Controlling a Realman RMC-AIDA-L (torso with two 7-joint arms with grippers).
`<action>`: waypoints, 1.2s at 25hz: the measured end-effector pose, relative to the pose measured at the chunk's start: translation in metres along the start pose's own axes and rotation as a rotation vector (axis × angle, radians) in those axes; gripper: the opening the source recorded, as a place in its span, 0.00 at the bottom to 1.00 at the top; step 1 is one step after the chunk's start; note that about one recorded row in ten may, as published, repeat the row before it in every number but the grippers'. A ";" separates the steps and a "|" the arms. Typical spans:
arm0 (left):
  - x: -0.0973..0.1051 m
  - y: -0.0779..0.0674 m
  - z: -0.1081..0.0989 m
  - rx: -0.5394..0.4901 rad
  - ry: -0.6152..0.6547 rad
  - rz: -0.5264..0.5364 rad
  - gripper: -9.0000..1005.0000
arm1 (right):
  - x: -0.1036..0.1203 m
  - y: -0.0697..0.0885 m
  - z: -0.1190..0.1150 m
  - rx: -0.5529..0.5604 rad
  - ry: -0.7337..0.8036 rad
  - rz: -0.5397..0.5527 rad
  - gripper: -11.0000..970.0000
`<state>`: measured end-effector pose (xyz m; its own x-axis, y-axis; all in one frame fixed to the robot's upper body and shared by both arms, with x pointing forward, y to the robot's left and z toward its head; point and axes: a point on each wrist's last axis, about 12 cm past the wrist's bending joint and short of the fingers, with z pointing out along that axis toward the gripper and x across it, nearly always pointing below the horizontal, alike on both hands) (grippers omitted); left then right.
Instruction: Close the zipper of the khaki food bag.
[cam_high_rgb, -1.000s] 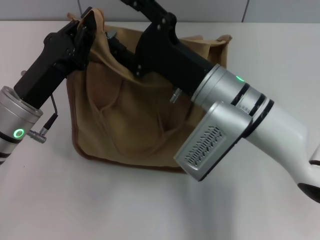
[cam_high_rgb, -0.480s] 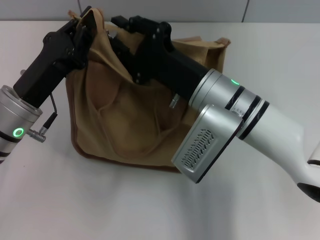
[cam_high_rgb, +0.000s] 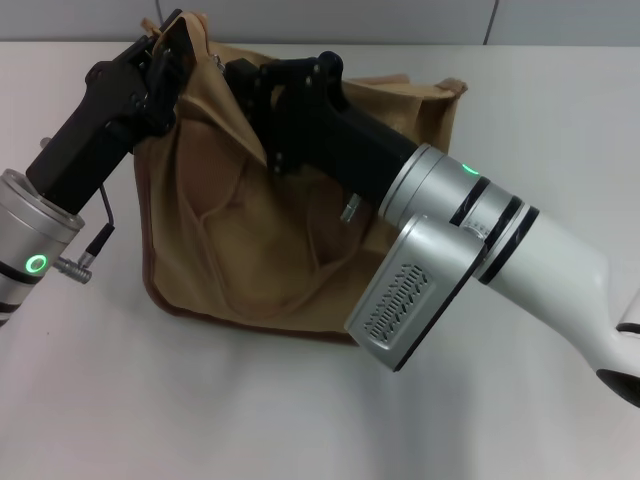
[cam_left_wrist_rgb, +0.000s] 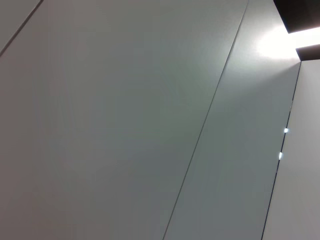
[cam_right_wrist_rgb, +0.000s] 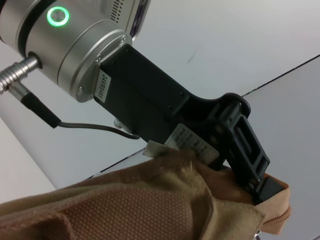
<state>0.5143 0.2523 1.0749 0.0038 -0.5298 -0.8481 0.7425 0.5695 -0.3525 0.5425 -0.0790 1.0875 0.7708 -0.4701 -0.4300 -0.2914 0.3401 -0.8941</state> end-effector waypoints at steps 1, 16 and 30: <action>0.000 0.000 0.000 -0.001 0.000 0.000 0.04 | 0.000 0.000 0.000 0.000 0.001 0.001 0.16; -0.003 0.003 -0.022 -0.069 -0.016 0.011 0.05 | 0.002 0.001 -0.015 0.055 0.016 0.028 0.02; 0.000 0.000 -0.012 -0.037 -0.022 -0.005 0.05 | -0.003 0.001 -0.010 0.046 -0.007 0.031 0.10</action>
<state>0.5062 0.2598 1.0708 0.0152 -0.5467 -0.8372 0.7176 0.5890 -0.3716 0.5346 -0.0851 1.0871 0.7658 -0.4528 -0.4567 -0.2894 0.3916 -0.8735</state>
